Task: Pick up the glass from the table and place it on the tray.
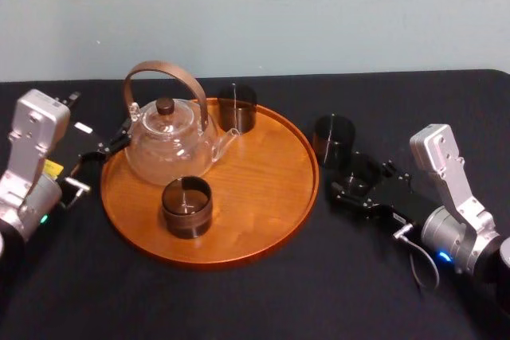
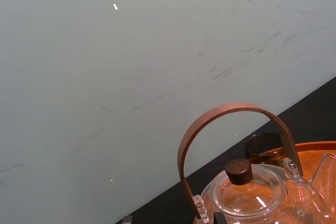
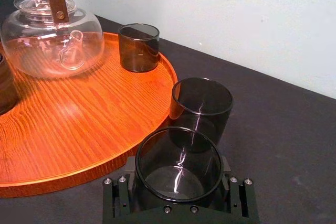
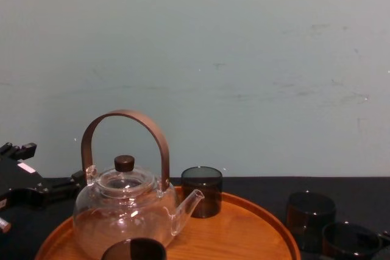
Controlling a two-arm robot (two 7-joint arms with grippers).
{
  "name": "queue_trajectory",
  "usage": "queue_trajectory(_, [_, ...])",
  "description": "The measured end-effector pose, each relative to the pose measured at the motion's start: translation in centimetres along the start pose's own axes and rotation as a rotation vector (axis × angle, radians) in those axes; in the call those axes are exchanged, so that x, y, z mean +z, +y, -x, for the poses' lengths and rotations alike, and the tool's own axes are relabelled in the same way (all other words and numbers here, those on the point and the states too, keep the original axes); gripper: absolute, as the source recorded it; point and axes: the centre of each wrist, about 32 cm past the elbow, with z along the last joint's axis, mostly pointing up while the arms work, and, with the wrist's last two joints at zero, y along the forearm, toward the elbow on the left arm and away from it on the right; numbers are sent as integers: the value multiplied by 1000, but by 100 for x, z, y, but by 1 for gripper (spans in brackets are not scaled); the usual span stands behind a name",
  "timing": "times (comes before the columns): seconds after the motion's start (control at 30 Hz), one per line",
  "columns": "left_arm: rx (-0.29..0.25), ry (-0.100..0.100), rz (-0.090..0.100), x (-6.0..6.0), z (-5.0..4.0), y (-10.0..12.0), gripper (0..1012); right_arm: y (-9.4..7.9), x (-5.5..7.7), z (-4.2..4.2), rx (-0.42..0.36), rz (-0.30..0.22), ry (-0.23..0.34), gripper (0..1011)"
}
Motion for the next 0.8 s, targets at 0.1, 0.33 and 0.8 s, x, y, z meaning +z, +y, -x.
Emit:
queue_trajectory(0.1, [0,0,0,0,0,0,1001,0,0,1,0,0,0,908])
queue_trajectory(0.33, [0,0,0,0,0,0,1001,-5,0,1,2,0,1,908])
queue_trajectory(0.8, [0,0,0,0,0,0,1001,-157,196,58,37,-43,-40,908])
